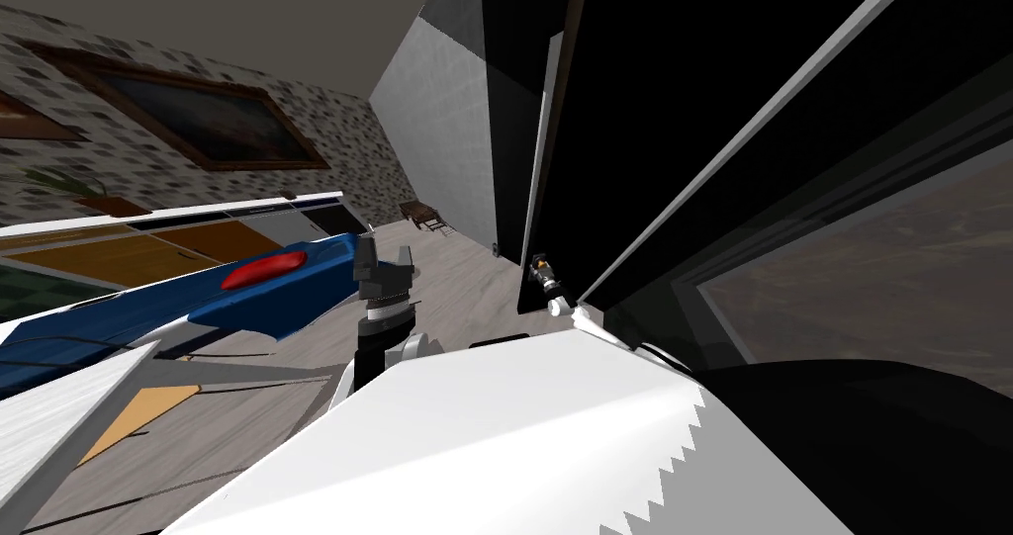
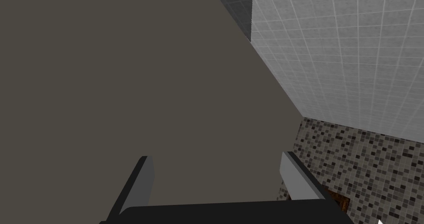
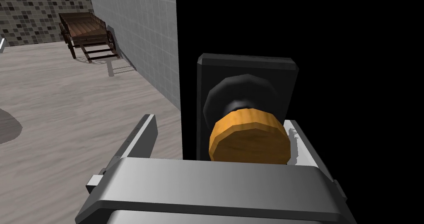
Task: Pull the door open
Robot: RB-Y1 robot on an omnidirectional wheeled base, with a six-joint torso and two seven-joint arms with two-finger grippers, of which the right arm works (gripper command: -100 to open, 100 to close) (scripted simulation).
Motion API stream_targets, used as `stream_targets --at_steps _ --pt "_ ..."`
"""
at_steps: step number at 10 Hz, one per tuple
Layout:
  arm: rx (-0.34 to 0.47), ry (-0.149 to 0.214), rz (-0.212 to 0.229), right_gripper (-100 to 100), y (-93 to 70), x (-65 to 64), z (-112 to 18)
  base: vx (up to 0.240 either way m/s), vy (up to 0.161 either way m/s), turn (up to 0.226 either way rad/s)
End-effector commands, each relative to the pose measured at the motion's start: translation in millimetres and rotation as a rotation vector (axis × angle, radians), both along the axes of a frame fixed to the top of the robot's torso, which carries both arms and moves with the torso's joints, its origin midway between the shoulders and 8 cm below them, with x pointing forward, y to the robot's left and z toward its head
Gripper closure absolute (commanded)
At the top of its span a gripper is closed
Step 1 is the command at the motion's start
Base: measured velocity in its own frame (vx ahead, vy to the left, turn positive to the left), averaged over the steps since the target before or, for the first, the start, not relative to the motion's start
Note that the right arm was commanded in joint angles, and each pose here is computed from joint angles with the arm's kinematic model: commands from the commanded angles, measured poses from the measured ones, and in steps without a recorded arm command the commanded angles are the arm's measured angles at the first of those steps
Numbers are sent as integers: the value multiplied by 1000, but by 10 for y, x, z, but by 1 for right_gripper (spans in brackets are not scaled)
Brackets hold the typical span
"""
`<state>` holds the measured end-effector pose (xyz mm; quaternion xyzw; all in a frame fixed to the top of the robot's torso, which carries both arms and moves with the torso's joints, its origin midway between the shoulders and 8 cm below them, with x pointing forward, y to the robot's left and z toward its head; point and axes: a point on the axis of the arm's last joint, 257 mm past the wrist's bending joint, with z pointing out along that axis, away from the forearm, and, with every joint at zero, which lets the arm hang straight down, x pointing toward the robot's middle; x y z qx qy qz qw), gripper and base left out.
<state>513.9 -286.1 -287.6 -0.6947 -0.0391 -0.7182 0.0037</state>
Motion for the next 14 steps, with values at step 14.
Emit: stream_targets --at_steps 14 --pt "-2 -4 205 100 335 -739 -26 -1 -4 -69"
